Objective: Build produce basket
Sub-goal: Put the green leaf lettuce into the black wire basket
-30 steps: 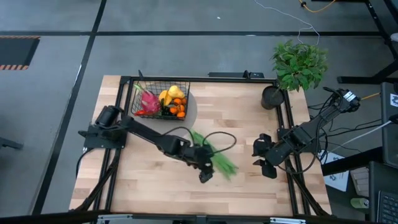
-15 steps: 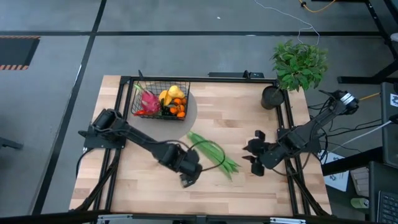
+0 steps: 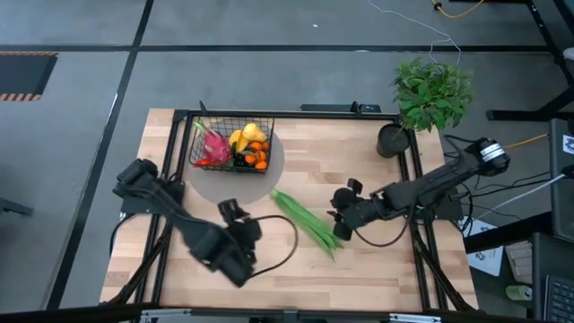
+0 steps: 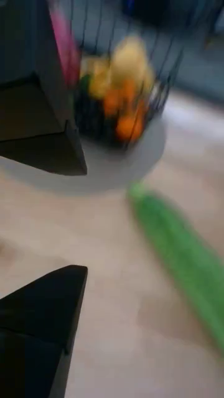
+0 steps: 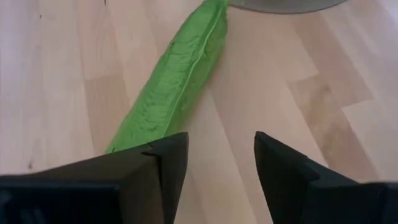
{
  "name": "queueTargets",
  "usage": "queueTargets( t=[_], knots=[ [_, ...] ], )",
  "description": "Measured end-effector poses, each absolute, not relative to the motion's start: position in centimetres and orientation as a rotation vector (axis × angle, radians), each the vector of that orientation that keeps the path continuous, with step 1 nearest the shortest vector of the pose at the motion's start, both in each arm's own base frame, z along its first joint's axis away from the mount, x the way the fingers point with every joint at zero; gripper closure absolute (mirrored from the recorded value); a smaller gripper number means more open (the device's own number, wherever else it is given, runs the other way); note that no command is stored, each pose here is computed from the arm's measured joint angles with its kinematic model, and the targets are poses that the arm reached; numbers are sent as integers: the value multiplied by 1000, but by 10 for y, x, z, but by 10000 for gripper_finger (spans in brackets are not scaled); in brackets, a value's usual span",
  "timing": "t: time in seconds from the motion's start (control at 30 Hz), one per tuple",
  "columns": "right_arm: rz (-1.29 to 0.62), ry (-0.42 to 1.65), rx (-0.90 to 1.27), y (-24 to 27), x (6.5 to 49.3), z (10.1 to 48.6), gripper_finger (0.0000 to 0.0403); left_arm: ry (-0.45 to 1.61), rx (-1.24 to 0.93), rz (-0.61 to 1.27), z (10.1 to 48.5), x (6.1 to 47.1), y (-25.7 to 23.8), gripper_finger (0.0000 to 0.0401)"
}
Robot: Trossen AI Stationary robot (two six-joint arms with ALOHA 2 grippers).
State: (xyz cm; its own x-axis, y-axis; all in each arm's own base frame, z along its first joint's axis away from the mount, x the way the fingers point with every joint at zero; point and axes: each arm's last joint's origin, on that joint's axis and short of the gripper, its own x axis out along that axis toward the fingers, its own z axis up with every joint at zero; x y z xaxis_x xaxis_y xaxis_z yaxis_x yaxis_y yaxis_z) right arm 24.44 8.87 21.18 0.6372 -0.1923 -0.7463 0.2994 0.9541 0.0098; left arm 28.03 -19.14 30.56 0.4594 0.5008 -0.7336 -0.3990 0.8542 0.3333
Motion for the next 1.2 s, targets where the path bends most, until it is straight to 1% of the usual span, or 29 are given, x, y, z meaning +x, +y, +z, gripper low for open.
queueTargets(
  t=[0.17,0.3,0.37,0.43,0.57,0.67,0.77,0.9,1.03,1.1,1.13,1.2],
  knots=[
    [-242,859,137,88,246,210,232,683,211,568,334,241,-196,159],
    [-237,860,136,89,246,210,232,493,230,614,346,208,-179,159],
    [-234,860,132,89,246,210,232,409,189,643,349,191,-161,159],
    [-225,858,116,89,246,210,232,370,143,679,339,177,-142,159],
    [-211,862,119,90,247,210,232,275,30,753,300,156,-110,159],
    [-204,858,116,90,247,211,232,230,-35,802,267,149,-92,159],
    [-199,858,106,89,247,211,232,175,-115,835,246,142,-77,159],
    [-192,854,110,90,248,212,232,181,-236,865,222,137,-61,159],
    [-191,856,112,90,247,211,232,140,-462,887,214,142,-48,159],
    [-191,854,113,90,248,212,232,52,-626,870,222,151,-44,159],
    [-188,855,116,90,248,212,232,26,-661,842,228,157,-43,159],
    [-174,862,122,90,247,211,232,44,-625,721,240,170,-42,159]
  ],
)
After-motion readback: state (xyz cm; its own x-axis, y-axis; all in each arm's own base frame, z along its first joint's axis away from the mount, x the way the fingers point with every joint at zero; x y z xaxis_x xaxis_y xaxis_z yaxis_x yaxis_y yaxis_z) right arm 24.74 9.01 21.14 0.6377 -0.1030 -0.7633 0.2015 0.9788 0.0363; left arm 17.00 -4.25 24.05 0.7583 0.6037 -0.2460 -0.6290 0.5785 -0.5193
